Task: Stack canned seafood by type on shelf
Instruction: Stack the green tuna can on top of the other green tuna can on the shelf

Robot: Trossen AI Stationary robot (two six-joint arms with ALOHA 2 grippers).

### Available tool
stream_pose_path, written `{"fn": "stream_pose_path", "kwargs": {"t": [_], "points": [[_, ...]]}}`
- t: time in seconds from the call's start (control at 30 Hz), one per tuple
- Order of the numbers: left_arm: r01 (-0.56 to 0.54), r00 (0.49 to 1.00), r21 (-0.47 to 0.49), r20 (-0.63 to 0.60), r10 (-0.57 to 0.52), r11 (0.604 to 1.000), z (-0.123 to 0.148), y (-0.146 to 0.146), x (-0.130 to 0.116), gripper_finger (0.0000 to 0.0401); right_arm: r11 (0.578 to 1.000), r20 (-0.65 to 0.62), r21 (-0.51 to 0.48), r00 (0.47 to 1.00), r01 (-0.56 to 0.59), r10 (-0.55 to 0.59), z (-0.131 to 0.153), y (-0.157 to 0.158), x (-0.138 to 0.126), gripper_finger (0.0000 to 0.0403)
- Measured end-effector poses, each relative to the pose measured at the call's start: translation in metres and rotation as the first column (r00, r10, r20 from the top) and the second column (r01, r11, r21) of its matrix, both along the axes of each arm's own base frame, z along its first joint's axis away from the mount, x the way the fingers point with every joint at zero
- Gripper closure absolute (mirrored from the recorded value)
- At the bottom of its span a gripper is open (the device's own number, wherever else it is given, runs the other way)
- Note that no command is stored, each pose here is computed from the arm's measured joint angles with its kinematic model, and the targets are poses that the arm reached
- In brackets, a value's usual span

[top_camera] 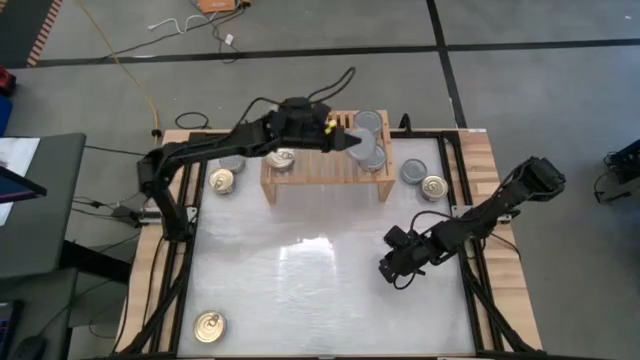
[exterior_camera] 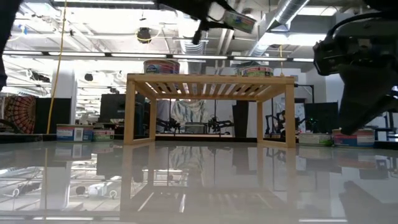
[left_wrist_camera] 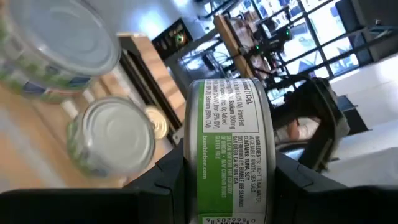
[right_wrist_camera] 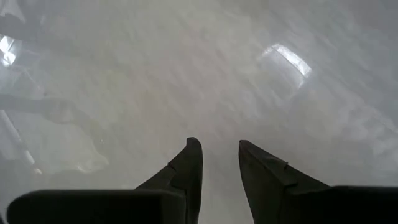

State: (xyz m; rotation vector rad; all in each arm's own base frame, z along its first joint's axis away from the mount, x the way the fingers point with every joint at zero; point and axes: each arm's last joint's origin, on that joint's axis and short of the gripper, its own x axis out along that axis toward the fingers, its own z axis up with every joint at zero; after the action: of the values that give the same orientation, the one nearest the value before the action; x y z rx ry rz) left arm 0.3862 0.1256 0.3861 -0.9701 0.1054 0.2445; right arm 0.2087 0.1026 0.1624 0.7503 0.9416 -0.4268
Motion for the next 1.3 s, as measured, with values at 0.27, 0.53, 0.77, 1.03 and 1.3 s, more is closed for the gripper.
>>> {"fn": "stream_pose_path", "kwargs": {"t": [0.27, 0.53, 0.77, 1.03, 1.3], "points": [[0.028, 0.998, 0.017, -0.053, -0.027, 0.999, -0.006, 0.015, 0.040, 0.0266, 1.000, 0.005, 0.000, 1.000, 0.022, -0.022, 0.000, -0.006, 0.003, 0.0274], [0.004, 0.992, -0.009, -0.130, -0.005, 1.000, -0.039, 0.022, 0.063, 0.0266, 1.000, 0.003, 0.003, 1.000, 0.027, -0.027, 0.000, -0.006, 0.003, 0.0274], [-0.035, 0.984, 0.012, -0.177, 0.036, 0.999, -0.052, 0.025, 0.067, 0.0266, 1.000, 0.004, 0.005, 1.000, 0.027, -0.027, 0.000, -0.005, 0.003, 0.0274], [-0.053, 0.978, 0.076, -0.198, 0.067, 0.996, -0.052, 0.025, 0.067, 0.0266, 1.000, 0.003, 0.006, 1.000, 0.027, -0.027, 0.000, -0.005, 0.003, 0.0274], [-0.058, 0.976, 0.042, -0.206, 0.066, 0.997, -0.057, 0.022, 0.071, 0.0266, 1.000, 0.003, 0.007, 1.000, 0.029, -0.029, 0.000, -0.005, 0.003, 0.0274]]}}
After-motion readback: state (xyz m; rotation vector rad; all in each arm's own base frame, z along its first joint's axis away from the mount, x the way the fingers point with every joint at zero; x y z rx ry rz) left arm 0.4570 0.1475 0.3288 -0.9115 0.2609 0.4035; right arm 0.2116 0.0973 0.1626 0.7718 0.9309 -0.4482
